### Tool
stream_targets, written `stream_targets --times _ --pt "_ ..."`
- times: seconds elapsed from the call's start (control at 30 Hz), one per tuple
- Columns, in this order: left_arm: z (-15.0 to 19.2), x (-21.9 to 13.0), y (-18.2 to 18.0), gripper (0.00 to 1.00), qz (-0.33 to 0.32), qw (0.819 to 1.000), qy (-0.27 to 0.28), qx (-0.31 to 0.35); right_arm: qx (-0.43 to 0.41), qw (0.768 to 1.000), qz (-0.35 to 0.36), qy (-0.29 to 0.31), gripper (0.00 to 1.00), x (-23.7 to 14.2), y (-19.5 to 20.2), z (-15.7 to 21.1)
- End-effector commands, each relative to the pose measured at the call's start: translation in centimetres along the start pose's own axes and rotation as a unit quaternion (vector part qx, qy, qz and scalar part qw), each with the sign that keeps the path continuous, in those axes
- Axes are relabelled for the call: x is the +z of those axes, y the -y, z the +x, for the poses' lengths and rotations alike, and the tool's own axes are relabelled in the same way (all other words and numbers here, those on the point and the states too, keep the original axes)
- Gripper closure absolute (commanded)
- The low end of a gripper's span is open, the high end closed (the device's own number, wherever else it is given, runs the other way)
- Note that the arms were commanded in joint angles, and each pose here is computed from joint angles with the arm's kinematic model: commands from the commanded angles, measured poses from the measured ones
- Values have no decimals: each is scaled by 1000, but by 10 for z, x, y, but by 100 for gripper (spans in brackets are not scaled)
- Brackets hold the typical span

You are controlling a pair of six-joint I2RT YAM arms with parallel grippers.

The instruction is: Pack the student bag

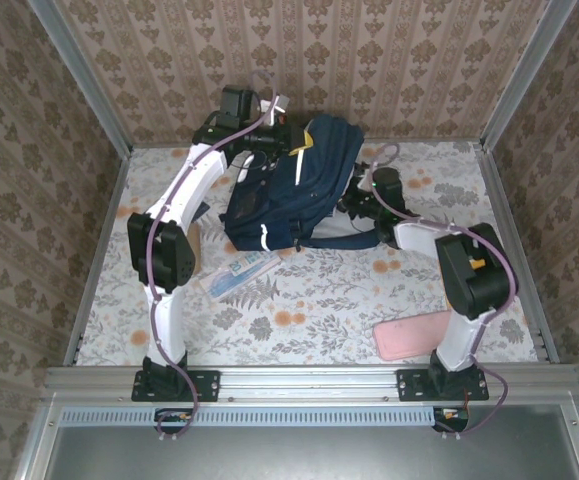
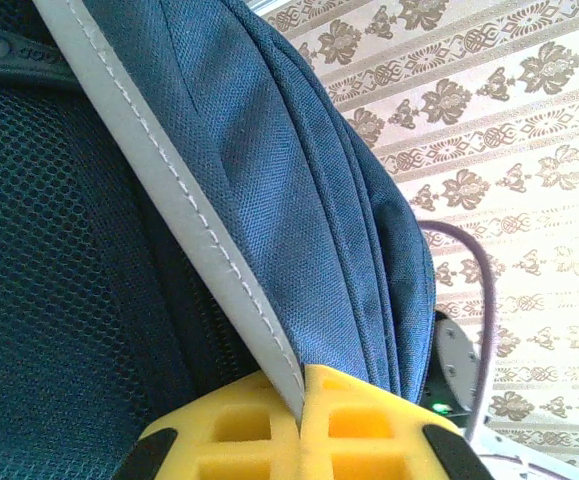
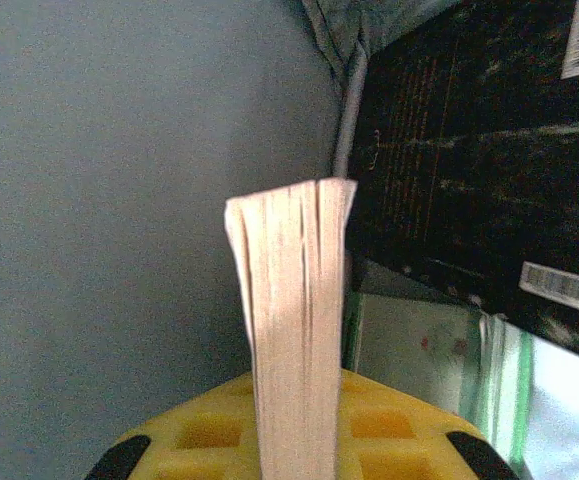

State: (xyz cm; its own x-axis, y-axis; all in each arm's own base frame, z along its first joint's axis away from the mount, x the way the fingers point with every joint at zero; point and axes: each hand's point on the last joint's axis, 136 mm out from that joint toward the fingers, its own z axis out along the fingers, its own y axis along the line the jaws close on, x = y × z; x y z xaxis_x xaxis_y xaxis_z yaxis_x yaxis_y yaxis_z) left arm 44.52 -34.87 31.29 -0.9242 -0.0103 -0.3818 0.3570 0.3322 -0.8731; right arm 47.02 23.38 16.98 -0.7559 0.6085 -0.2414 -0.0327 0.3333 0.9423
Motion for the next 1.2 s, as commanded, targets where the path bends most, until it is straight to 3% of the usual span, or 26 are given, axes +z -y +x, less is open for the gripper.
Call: stream_targets --times 0.0,0.1,0.17,0.2,0.33,0.7,0.9,1.07,1.17 --pt "-14 -38 84 100 77 991 36 104 -3 1000 -12 1 98 32 -5 1" --pt "-15 -37 83 100 79 991 38 101 -4 1000 17 -18 81 51 12 17" --pt "-17 -36 83 100 82 991 39 98 -7 999 42 -24 54 56 24 24" --pt "-18 -36 82 100 82 991 39 96 -11 998 52 -23 47 55 28 24" --pt "-21 -38 81 100 83 991 44 93 -46 994 102 -7 32 37 36 18" --pt "-24 -39 75 100 77 992 48 89 -123 970 212 5 26 -31 25 7" --pt "-18 -26 52 100 59 995 43 70 -161 944 286 42 27 -94 26 -4" --pt "5 9 16 100 19 998 17 51 -149 883 421 142 26 -195 42 -43" --pt "37 45 0 100 -3 999 -22 40 -109 843 486 204 24 -257 64 -67"
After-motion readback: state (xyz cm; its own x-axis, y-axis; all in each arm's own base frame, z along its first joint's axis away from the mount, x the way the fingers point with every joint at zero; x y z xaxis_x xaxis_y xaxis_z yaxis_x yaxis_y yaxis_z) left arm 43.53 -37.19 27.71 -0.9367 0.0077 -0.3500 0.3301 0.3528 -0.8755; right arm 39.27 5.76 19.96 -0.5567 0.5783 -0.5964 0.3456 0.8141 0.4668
